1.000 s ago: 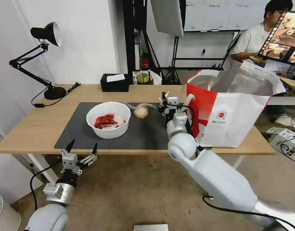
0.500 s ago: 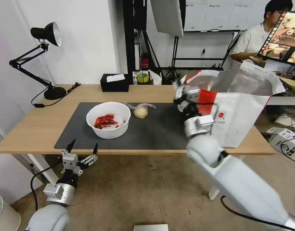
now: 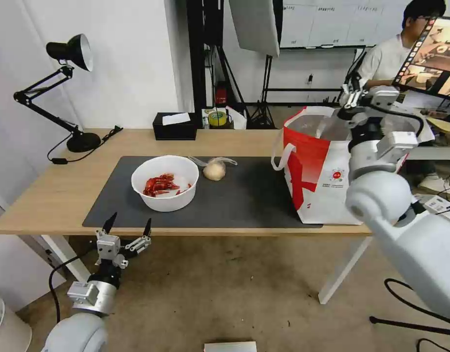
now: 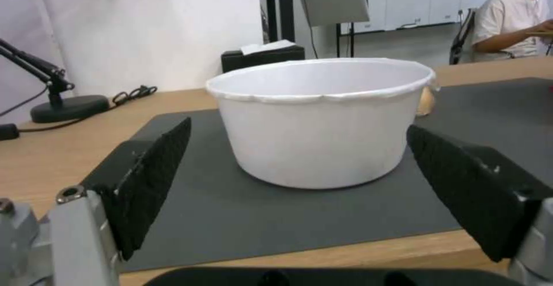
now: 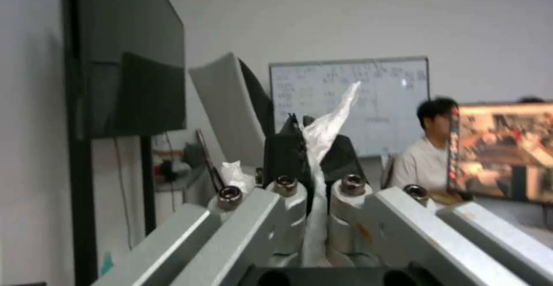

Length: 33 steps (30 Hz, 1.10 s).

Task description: Pick up the trash from the table and place it into the takeout bag.

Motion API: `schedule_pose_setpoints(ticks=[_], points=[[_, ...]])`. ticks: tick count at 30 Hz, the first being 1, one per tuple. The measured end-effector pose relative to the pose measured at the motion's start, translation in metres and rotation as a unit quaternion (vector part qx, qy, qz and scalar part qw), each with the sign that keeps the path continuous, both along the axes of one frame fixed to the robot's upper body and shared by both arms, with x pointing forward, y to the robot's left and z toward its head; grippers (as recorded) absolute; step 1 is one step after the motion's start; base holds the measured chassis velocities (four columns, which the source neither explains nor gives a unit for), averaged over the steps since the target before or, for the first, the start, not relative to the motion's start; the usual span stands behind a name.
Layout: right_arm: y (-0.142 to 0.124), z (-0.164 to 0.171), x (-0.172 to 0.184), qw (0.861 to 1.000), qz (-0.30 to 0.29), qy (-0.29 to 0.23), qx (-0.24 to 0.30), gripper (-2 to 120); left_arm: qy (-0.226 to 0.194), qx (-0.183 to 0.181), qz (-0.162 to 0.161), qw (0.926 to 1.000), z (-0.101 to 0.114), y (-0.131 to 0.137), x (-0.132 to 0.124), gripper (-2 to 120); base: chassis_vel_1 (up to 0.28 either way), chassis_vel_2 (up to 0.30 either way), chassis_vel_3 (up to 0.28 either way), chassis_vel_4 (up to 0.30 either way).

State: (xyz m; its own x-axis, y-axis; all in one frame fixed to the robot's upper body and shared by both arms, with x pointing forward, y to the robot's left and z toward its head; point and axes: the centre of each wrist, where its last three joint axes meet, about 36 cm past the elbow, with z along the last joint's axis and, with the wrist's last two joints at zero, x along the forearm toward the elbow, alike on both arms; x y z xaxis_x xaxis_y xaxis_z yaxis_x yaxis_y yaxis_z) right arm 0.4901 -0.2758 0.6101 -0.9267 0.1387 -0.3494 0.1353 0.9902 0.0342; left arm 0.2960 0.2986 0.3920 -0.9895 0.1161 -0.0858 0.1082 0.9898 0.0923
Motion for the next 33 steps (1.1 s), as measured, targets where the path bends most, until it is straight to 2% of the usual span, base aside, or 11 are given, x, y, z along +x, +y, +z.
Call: schedule_pose_setpoints(ticks=[10,12,13,16,17,20,21,23,28,31,33], points=[[-0.0048,-0.0033,0.0066,0.996,-0.027,0.087,0.018,3,-0.003,0.000,-0.001,1.0000,0.0027,-0.0002,-0.0017,100,0.000,0.000,0.000,0.000],[-0.0045,-0.0020,0.0060,0.995,-0.025,0.093,0.021,11,-0.003,0.000,-0.001,1.0000,0.0034,-0.0004,-0.0022,100,0.000,0.000,0.000,0.000],[-0.0045,-0.0020,0.0060,0.995,-0.025,0.093,0.021,11,-0.003,0.000,-0.001,1.0000,0.0034,-0.0004,-0.0022,100,0.000,0.000,0.000,0.000],[-0.0040,-0.0001,0.0047,0.995,-0.022,0.095,0.021,25,-0.004,-0.001,-0.002,1.0000,0.0040,-0.0009,-0.0023,100,0.000,0.000,0.000,0.000],[-0.0040,-0.0001,0.0047,0.995,-0.022,0.095,0.021,25,-0.004,-0.001,-0.002,1.0000,0.0040,-0.0009,-0.0023,100,0.000,0.000,0.000,0.000],[-0.0037,0.0028,0.0040,0.995,-0.020,0.093,0.019,41,-0.005,-0.002,-0.002,1.0000,0.0044,-0.0012,-0.0022,100,0.000,0.000,0.000,0.000],[-0.0037,0.0028,0.0040,0.995,-0.020,0.093,0.019,41,-0.005,-0.002,-0.002,1.0000,0.0044,-0.0012,-0.0022,100,0.000,0.000,0.000,0.000],[-0.0035,0.0044,0.0035,0.995,-0.019,0.094,0.019,52,-0.005,-0.002,-0.002,1.0000,0.0046,-0.0012,-0.0021,100,0.000,0.000,0.000,0.000],[-0.0037,0.0053,0.0033,0.995,-0.017,0.097,0.020,65,-0.006,-0.001,-0.003,1.0000,0.0050,-0.0011,-0.0017,100,0.000,0.000,0.000,0.000],[-0.0002,0.0060,-0.0008,0.995,0.010,0.097,0.028,82,-0.007,-0.001,-0.004,1.0000,0.0062,-0.0011,-0.0011,100,0.000,0.000,0.000,0.000],[0.0018,0.0061,-0.0028,0.995,0.027,0.094,0.032,86,-0.008,-0.001,-0.004,1.0000,0.0065,-0.0010,-0.0010,100,0.000,0.000,0.000,0.000]])
